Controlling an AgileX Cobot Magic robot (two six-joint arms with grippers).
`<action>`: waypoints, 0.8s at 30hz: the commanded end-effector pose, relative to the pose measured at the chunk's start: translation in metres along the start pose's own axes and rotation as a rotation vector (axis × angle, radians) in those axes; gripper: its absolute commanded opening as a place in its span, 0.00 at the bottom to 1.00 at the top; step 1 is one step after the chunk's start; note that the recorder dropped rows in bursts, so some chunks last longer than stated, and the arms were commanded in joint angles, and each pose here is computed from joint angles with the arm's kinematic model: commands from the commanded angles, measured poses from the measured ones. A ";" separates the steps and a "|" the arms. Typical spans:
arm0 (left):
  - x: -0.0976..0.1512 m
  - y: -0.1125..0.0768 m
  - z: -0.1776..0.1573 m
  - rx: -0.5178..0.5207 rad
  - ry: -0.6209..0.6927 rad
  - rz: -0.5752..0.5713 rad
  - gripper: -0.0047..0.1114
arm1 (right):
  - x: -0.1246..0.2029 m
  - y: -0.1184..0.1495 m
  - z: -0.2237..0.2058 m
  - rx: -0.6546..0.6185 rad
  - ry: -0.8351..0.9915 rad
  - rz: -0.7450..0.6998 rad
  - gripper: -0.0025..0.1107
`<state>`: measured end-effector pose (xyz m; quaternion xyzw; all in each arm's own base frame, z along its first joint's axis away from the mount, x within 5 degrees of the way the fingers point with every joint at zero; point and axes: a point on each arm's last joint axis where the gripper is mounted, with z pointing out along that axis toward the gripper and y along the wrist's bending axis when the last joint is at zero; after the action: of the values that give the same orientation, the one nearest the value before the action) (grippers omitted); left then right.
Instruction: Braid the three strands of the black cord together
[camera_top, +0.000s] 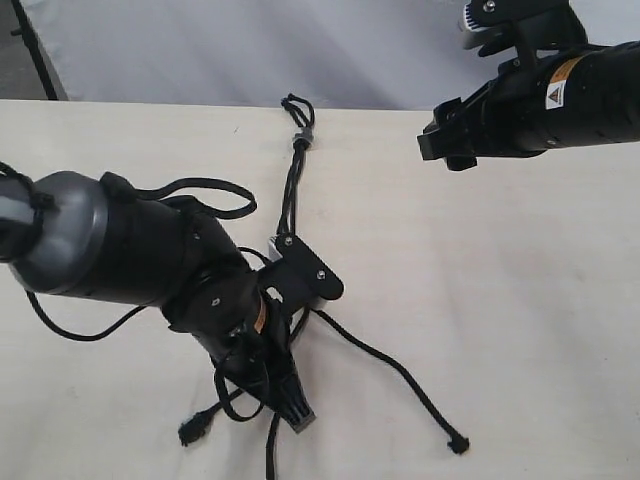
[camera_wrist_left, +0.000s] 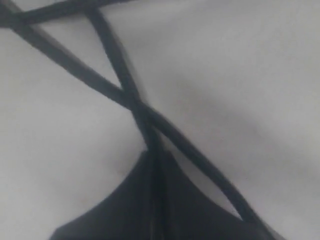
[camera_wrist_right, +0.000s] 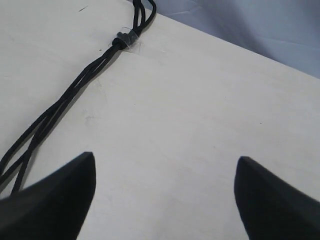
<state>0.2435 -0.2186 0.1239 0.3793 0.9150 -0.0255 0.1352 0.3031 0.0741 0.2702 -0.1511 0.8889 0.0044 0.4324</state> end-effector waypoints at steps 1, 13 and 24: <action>0.007 0.026 -0.013 -0.029 0.017 -0.113 0.04 | -0.001 -0.002 -0.002 0.004 -0.013 0.003 0.66; 0.020 0.064 -0.014 -0.063 -0.066 -0.236 0.04 | -0.001 -0.002 -0.002 0.004 -0.013 0.008 0.66; 0.025 0.062 -0.016 -0.047 -0.006 -0.270 0.55 | -0.001 -0.002 -0.002 0.003 -0.013 0.016 0.66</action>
<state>0.2705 -0.1568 0.1336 0.2567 0.9539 -0.0229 0.1540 0.3031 0.0741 0.2702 -0.1511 0.8889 0.0044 0.4324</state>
